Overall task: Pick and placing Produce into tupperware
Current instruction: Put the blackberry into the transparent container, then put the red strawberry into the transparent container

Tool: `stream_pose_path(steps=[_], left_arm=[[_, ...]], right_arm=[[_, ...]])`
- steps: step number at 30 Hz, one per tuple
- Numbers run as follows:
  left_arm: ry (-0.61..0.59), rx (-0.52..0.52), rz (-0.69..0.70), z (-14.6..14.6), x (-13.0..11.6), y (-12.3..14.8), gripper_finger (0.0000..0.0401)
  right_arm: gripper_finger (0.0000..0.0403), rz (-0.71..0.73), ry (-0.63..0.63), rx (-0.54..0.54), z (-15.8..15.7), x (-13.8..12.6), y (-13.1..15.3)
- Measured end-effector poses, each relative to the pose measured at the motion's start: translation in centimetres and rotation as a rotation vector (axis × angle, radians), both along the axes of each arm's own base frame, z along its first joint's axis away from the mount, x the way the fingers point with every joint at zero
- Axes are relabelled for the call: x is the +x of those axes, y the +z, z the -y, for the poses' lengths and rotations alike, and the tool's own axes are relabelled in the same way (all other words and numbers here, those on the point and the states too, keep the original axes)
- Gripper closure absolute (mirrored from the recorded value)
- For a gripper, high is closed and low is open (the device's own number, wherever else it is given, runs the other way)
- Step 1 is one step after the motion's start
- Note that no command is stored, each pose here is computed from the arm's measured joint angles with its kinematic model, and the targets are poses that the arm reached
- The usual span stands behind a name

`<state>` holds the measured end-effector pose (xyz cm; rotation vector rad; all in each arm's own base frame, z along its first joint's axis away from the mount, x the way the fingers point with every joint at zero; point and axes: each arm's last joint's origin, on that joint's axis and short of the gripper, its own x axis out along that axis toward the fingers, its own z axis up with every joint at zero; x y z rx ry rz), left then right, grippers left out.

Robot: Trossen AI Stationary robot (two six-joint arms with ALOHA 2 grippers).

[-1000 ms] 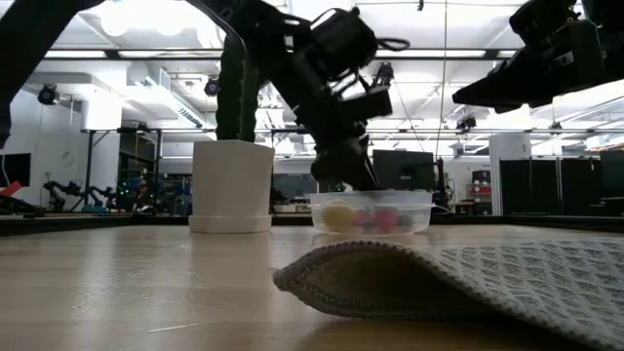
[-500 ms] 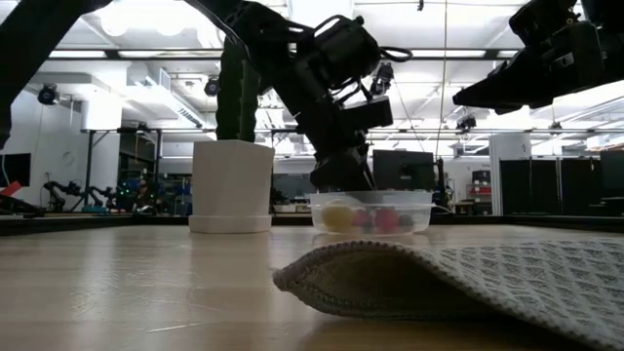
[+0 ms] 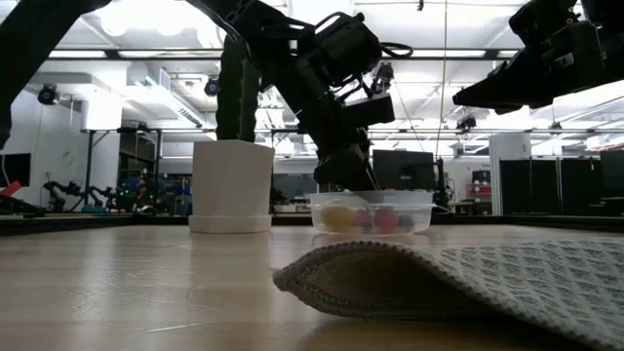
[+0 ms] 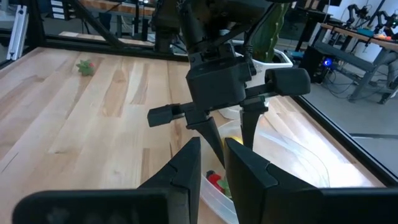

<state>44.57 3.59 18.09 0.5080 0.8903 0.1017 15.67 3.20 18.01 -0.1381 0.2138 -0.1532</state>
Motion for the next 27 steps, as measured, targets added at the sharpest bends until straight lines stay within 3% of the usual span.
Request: stream_pose_path(steps=[5, 13, 17, 22, 27], left_arm=[[0.000, 0.000, 0.001, 0.0, 0.0, 0.1, 0.0289], [0.012, 0.015, 0.001, 0.0, 0.0, 0.1, 0.0224], [0.022, 0.031, 0.009, 0.6, -0.6, 1.4, 0.0212], [-0.027, 0.033, 0.048, 3.0, -1.7, 4.6, 0.0212], [-0.032, 0.078, -0.042, 6.6, -3.7, 5.9, 0.0212]], right_arm=[[0.0339, 0.000, 0.000, 0.000, 0.0, 0.0, 0.0], [0.0339, 0.000, 0.000, 0.000, 0.0, 0.0, 0.0], [0.0339, 0.000, 0.000, 0.000, 0.0, 0.0, 0.0], [0.0339, 0.001, 0.000, 0.000, 0.0, 0.0, 0.0], [0.0339, 0.001, 0.000, 0.000, 0.0, 0.0, 0.0]])
